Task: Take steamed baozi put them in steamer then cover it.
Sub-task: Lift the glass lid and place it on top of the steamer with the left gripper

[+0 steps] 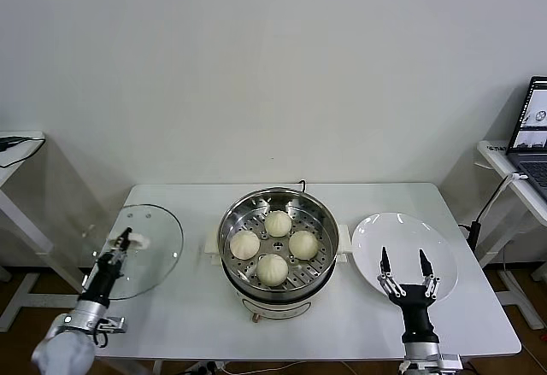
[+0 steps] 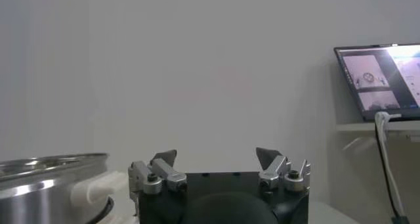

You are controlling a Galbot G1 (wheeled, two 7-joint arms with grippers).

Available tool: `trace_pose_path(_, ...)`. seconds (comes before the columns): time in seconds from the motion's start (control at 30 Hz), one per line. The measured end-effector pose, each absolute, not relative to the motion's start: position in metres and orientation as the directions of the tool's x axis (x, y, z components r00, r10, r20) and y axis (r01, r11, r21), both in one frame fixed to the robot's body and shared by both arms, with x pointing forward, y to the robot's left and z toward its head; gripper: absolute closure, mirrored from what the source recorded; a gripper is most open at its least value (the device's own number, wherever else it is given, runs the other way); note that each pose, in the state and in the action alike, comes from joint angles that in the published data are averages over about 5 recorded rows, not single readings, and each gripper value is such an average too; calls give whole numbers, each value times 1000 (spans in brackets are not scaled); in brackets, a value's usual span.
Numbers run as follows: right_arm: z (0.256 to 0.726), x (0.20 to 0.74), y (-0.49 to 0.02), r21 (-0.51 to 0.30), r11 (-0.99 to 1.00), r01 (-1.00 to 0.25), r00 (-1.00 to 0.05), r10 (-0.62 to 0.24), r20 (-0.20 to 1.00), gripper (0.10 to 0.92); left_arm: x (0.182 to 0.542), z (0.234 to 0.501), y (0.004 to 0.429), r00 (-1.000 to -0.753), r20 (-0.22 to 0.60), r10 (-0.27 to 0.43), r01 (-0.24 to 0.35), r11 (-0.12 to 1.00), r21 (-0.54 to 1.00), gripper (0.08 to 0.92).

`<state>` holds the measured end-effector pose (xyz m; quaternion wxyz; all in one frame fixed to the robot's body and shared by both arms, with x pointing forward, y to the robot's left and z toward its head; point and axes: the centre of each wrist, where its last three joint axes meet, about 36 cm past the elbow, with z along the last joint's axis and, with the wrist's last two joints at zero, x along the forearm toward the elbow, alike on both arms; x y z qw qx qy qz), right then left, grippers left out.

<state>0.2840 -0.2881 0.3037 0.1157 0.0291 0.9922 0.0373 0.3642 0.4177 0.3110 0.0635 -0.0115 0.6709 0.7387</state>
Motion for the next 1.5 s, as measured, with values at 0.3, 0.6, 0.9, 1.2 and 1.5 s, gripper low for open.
trace_pose_path(0.3,304,289,-287,84,995,45,-968,64,-241,200,343,394,392,-986,-167,24,-168,-95,981,812)
trace_pose_path(0.6,305,293,-290,86,995,53,-965,73,-251,200,335,466,324,-984,-176,25,-177,-43,983,812)
trace_pose_path(0.9,307,291,-290,85,994,64,-963,84,-256,200,334,493,250,-994,-110,29,-109,47,993,812)
trace_pose_path(1.2,307,285,-288,78,994,76,-963,94,-253,200,342,488,188,-997,-53,50,-49,71,996,812)
trace_pose_path(1.5,303,282,-290,68,994,90,-963,105,-250,200,353,473,133,-997,-25,73,-20,60,998,812)
